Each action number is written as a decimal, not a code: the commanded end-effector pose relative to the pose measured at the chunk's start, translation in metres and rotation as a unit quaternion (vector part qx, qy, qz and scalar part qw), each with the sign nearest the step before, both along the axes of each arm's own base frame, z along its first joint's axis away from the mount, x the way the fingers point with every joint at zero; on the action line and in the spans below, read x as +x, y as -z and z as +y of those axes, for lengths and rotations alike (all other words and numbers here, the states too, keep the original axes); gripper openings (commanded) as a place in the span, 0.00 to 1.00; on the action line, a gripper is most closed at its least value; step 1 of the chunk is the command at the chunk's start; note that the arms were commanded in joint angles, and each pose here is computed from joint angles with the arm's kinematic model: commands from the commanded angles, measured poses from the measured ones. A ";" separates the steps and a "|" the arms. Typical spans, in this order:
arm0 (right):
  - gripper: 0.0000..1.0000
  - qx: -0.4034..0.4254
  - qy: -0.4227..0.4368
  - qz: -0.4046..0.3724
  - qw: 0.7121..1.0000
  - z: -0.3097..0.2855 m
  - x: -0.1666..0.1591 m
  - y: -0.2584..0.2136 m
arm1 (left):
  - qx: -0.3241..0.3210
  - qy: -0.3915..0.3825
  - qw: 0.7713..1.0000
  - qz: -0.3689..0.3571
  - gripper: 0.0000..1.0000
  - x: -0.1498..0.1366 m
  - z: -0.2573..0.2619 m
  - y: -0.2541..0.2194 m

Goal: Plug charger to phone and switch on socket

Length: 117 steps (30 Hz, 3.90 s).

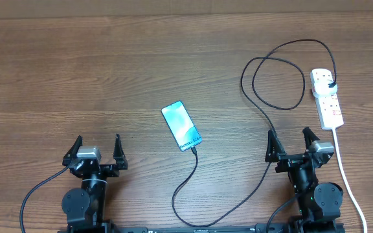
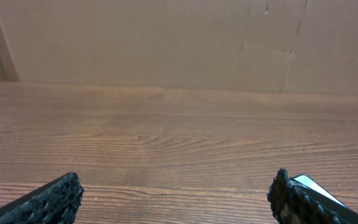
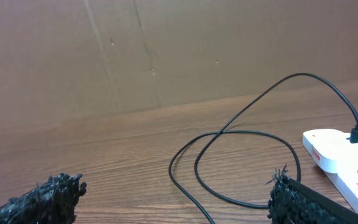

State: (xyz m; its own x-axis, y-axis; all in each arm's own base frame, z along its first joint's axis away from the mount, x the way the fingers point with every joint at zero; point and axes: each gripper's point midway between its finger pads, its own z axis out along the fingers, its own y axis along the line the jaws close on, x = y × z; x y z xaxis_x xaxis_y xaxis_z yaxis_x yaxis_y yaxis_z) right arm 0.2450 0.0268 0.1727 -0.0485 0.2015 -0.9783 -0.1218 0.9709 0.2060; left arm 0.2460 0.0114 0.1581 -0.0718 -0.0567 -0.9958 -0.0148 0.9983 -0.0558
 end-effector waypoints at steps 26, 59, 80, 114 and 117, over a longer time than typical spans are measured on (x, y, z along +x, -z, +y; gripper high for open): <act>1.00 -0.104 -0.054 -0.027 0.993 0.015 -0.003 -0.001 | 0.013 -0.005 1.000 -0.002 1.00 0.000 0.003 0.000; 1.00 -0.105 -0.048 -0.027 0.993 0.012 -0.003 -0.001 | 0.013 -0.005 1.000 -0.002 1.00 0.000 0.003 0.000; 1.00 -0.105 -0.048 -0.027 0.993 0.012 -0.003 -0.001 | 0.013 -0.005 1.000 -0.002 1.00 0.000 0.003 0.000; 1.00 -0.105 -0.048 -0.027 0.993 0.012 -0.003 -0.001 | 0.013 -0.005 1.000 -0.002 1.00 0.000 0.003 0.000; 1.00 -0.105 -0.048 -0.027 0.993 0.012 -0.003 -0.001 | 0.013 -0.005 1.000 -0.002 1.00 0.000 0.003 0.000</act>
